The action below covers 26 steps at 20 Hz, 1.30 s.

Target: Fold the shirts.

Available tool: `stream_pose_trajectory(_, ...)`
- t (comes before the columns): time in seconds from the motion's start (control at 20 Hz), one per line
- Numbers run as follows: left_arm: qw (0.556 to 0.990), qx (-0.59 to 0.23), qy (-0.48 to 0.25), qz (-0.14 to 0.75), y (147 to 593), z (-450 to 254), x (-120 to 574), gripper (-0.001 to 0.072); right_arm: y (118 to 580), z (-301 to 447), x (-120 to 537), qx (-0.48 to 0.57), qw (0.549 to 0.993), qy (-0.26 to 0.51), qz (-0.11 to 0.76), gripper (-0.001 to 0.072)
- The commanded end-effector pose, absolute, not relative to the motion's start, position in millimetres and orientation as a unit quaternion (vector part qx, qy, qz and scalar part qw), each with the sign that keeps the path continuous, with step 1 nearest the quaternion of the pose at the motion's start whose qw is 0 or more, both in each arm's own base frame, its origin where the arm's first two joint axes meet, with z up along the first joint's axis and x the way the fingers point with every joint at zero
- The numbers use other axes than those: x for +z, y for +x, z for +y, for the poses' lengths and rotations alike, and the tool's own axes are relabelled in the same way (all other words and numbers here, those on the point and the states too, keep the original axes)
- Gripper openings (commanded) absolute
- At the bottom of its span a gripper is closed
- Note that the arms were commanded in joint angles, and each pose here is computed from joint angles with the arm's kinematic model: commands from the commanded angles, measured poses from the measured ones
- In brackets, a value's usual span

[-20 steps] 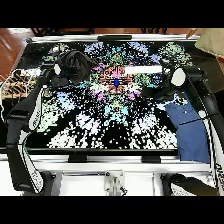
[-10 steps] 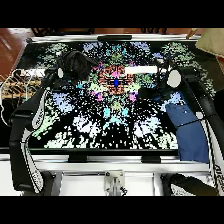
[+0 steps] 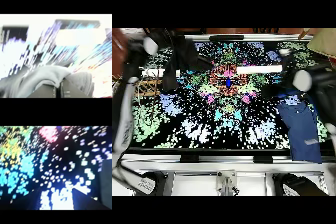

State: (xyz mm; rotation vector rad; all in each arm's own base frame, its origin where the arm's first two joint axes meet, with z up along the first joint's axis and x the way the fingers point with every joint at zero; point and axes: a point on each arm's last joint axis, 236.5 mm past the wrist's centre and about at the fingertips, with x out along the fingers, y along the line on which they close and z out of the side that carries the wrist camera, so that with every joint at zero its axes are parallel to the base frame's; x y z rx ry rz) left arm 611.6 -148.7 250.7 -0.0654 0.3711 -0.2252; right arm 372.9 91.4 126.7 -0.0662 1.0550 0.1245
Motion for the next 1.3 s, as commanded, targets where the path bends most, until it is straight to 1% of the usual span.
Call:
stream_pose_trajectory(0.0, 0.977, -0.173, -0.017, 0.121, 484.1, -178.2, 388.6, 0.0037, 339.6, 53.7, 203.7, 0.024, 0.909, -0.052, 0.413, 0.0493)
stream_pose_trajectory(0.1, 0.962, -0.214, -0.009, 0.169, 411.0, -196.7, 394.9, 0.0037, 304.1, 45.1, 232.6, 0.021, 0.921, -0.025, 0.389, 0.0494)
stream_pose_trajectory(0.2, 0.937, -0.252, -0.001, 0.243, 357.7, -219.9, 363.1, 0.0037, 269.7, 44.7, 240.8, 0.032, 0.918, -0.003, 0.395, 0.0494)
stream_pose_trajectory(0.35, 0.886, -0.308, 0.018, 0.346, 307.2, -280.9, 286.0, 0.0038, 232.7, 51.5, 224.0, 0.055, 0.893, 0.008, 0.447, 0.0494)
stream_pose_trajectory(0.5, 0.847, -0.350, 0.014, 0.400, 275.5, -359.9, 196.9, 0.0039, 222.4, 56.1, 191.0, 0.061, 0.867, 0.005, 0.495, 0.0496)
stream_pose_trajectory(0.6, 0.828, -0.365, 0.007, 0.425, 259.9, -403.4, 136.6, 0.0047, 222.6, 62.2, 164.3, 0.067, 0.852, 0.006, 0.519, 0.0618)
stream_pose_trajectory(0.65, 0.818, -0.365, 0.006, 0.444, 255.2, -414.8, 114.2, 0.0166, 221.9, 65.7, 151.1, 0.069, 0.845, 0.012, 0.530, 0.0618)
stream_pose_trajectory(0.7, 0.809, -0.359, 0.011, 0.465, 254.4, -418.0, 96.8, 0.0474, 220.0, 69.3, 138.1, 0.074, 0.836, 0.015, 0.543, 0.0617)
stream_pose_trajectory(0.75, 0.805, -0.344, 0.019, 0.482, 258.6, -410.2, 87.4, 0.0695, 217.9, 71.0, 124.9, 0.075, 0.828, 0.015, 0.555, 0.0618)
stream_pose_trajectory(0.8, 0.801, -0.316, 0.034, 0.507, 266.8, -387.4, 82.2, 0.0715, 215.5, 70.7, 114.0, 0.074, 0.821, 0.013, 0.566, 0.0618)
stream_pose_trajectory(0.85, 0.793, -0.288, 0.063, 0.533, 274.7, -354.7, 81.0, 0.0715, 213.7, 69.9, 103.5, 0.071, 0.814, 0.011, 0.576, 0.0618)
stream_pose_trajectory(0.95, 0.778, -0.222, 0.132, 0.573, 291.8, -269.3, 86.8, 0.0713, 213.6, 70.8, 85.4, 0.069, 0.804, 0.010, 0.590, 0.0618)
stream_pose_trajectory(1.0, 0.775, -0.176, 0.147, 0.589, 299.7, -223.8, 90.0, 0.0713, 214.0, 73.6, 74.8, 0.070, 0.796, 0.013, 0.600, 0.0617)
stream_pose_trajectory(1.1, 0.773, -0.120, 0.108, 0.613, 303.5, -164.3, 85.3, 0.0713, 215.3, 83.1, 47.5, 0.076, 0.776, 0.022, 0.626, 0.0618)
stream_pose_trajectory(1.25, 0.744, -0.087, 0.026, 0.662, 277.2, -116.5, 35.8, 0.0713, 221.5, 93.4, 8.7, 0.088, 0.749, 0.020, 0.657, 0.0618)
